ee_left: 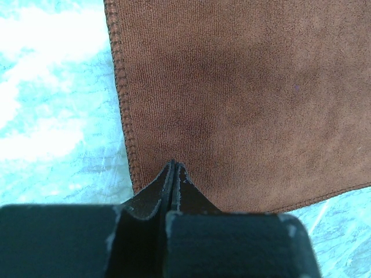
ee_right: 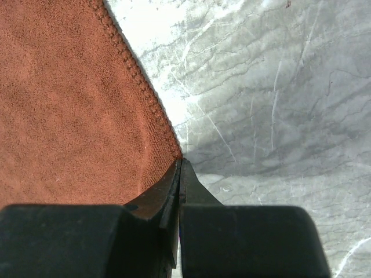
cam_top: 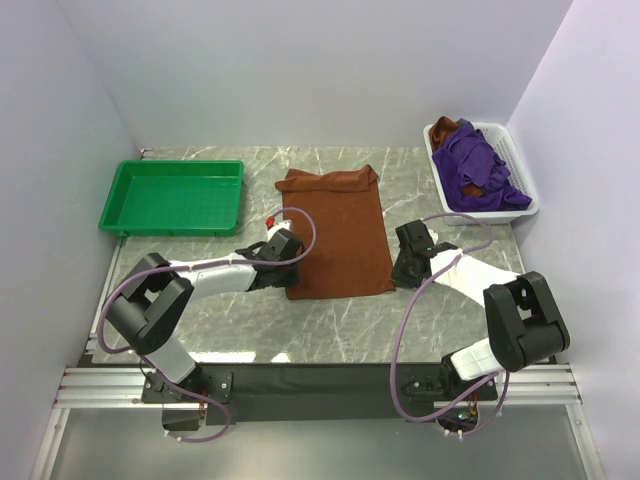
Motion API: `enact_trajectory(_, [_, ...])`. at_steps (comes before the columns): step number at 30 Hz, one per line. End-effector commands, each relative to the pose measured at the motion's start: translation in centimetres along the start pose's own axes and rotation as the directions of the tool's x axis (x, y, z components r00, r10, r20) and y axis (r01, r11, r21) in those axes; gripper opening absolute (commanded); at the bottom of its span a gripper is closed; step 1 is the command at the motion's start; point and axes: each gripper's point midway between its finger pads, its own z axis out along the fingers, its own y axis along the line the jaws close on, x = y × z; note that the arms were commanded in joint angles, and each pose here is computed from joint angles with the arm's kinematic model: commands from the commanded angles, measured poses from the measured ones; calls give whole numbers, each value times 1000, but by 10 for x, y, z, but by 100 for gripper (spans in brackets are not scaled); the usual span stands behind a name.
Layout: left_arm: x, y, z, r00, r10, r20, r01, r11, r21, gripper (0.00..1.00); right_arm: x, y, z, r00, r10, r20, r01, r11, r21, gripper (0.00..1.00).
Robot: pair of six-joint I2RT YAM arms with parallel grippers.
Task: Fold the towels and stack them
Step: Flatten out the crumpled towel
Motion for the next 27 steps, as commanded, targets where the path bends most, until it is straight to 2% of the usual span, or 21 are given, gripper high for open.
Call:
enact_trajectory(1, [50,49,-4,987,32,-156,-55,988,-146,1,14,-28,2,999,-5,-48,10,993,115,0])
enact_trajectory(7, [61,59,-12,981,23,-193,-54,986,-159,1,19,-41,-4,996,-36,-81,50,983,175,0])
enact_trajectory(15, [77,71,-22,970,8,-243,-51,984,-173,1,44,-56,-4,978,-93,-189,134,967,217,0])
enact_trajectory(19, [80,72,-25,968,8,-251,-53,984,-171,6,53,-55,-6,969,-124,-213,171,961,217,0])
enact_trajectory(23, [63,59,-31,979,9,-203,-36,991,-130,24,60,-43,-11,958,-186,-220,229,954,191,0])
enact_trajectory(27, [37,35,-48,989,4,-148,-15,997,-77,42,49,-27,-18,966,-185,-179,211,967,142,0])
